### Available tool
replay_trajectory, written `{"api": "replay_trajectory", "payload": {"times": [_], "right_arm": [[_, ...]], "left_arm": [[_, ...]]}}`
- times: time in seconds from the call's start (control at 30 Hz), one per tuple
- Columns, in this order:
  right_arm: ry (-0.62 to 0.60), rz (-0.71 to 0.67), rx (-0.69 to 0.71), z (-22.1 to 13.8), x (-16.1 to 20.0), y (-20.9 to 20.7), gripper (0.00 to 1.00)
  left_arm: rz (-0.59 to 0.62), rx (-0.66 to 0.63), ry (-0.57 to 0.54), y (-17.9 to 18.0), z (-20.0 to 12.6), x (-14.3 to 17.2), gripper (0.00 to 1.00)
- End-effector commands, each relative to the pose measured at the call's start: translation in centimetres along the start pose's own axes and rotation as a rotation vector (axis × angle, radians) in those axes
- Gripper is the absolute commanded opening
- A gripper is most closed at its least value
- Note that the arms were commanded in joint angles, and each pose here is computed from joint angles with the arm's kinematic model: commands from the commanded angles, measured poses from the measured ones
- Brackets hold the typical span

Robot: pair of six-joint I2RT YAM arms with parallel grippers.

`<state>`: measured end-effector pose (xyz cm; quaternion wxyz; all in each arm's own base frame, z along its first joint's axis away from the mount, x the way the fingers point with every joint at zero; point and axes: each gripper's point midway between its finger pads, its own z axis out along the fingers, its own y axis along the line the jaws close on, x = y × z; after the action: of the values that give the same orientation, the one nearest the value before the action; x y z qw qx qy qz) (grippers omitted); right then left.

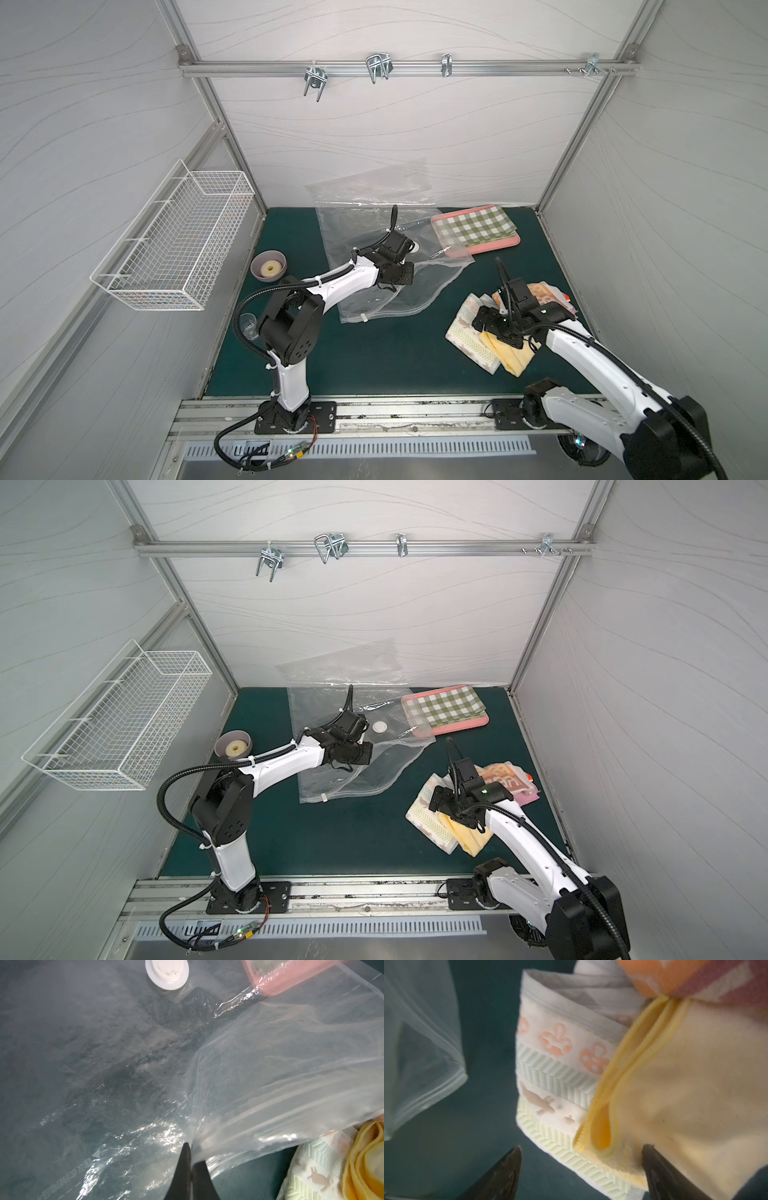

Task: Place the folded towel into the vacuum bag
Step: Pick up the towel from the center of the board.

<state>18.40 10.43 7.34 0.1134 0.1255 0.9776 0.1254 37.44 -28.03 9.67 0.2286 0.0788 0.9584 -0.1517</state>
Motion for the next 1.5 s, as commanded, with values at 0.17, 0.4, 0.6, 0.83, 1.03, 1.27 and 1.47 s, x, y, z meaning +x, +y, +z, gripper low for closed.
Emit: {"api": "replay_trajectory", "payload": {"times": [0.17, 0.4, 0.6, 0.83, 1.03, 1.27, 1.47], "right_arm": [[0.056, -0.102, 0.157, 1.4, 1.4, -1.5, 0.93], [0.018, -0.201, 0.328, 1.6, 0.2, -2.2, 0.92], [-0.007, -0.218, 0.345, 1.9, -0.6, -2.1, 0.72], [0.051, -0.188, 0.228, 3.3, 0.6, -1.1, 0.21], [-0.002, -0.098, -0.015, 1.1, -1.3, 1.6, 0.0], [-0.178, -0.221, -0.313, -6.1, -5.2, 8.7, 0.0], [-0.251, -0.309, -0.427, -10.6, -7.3, 12.7, 0.0]], "left_arm": [[-0.042, 0.013, 0.009, -0.3, 0.6, -0.2, 0.0], [-0.053, 0.02, 0.022, -0.5, 0.7, -0.1, 0.0], [-0.052, 0.013, 0.024, -0.3, 0.8, -0.1, 0.0], [-0.046, 0.011, 0.018, -0.3, 0.5, -0.2, 0.0], [-0.042, 0.041, 0.026, -0.9, 0.5, -0.2, 0.0], [-0.015, 0.104, 0.035, -2.1, 0.4, -0.4, 0.0], [-0.024, 0.135, 0.042, -2.7, 0.5, -0.6, 0.0]]}}
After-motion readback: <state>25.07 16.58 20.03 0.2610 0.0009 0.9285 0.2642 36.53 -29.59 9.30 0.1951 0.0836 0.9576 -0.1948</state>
